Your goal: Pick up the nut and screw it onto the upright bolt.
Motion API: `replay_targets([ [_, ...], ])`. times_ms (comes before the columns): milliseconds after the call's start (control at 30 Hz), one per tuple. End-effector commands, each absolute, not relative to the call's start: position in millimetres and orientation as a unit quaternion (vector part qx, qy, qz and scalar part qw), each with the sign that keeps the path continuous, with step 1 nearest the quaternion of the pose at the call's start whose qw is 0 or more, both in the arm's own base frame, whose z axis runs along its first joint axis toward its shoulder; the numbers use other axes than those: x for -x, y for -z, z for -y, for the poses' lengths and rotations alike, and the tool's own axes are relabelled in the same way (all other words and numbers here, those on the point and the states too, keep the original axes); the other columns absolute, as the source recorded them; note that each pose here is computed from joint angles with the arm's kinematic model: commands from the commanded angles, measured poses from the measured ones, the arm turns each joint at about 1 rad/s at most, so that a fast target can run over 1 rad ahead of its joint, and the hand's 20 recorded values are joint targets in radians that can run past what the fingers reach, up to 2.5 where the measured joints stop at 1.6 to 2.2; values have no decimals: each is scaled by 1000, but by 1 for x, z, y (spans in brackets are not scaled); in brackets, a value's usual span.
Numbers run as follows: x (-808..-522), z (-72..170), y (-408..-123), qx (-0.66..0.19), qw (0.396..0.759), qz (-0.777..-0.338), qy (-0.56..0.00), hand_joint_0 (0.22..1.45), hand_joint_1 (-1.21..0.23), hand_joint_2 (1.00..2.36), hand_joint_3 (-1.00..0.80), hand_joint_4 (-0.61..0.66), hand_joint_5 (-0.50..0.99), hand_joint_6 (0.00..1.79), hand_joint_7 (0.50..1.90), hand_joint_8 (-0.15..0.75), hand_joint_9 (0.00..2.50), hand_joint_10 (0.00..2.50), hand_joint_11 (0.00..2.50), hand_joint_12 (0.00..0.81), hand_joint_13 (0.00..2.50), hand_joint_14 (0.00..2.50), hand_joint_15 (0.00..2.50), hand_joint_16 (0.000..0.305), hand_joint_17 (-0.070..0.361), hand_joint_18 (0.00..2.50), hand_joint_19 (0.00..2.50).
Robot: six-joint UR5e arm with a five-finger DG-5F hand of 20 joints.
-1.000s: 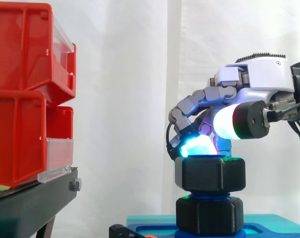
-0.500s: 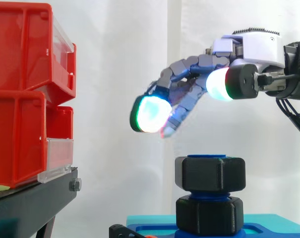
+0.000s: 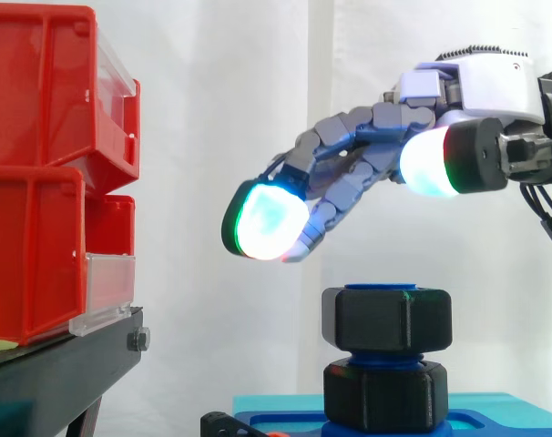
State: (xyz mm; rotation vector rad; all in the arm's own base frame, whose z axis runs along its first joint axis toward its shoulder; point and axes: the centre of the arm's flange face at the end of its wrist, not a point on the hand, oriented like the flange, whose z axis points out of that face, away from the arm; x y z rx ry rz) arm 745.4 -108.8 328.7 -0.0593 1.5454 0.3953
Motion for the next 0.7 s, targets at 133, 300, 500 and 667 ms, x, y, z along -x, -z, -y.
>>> replay_targets([
  [133, -745, 91, -325, 28, 684, -705, -185, 449, -283, 1000, -500, 180, -139, 501, 592, 201, 540, 0, 0, 301, 134, 0, 0, 35, 79, 0, 0],
  [300, -746, 87, -325, 27, 684, -705, -186, 449, -279, 1000, -500, 180, -139, 501, 598, 201, 526, 0, 0, 304, 127, 0, 0, 35, 79, 0, 0],
  [500, -747, 79, -325, 30, 683, -705, -189, 448, -275, 1000, -500, 181, -138, 501, 598, 204, 513, 0, 0, 307, 114, 0, 0, 36, 80, 0, 0],
  [667, -744, 76, -316, 27, 678, -711, -187, 447, -274, 1000, -500, 173, -141, 501, 595, 203, 498, 0, 0, 308, 107, 0, 0, 36, 82, 0, 0],
])
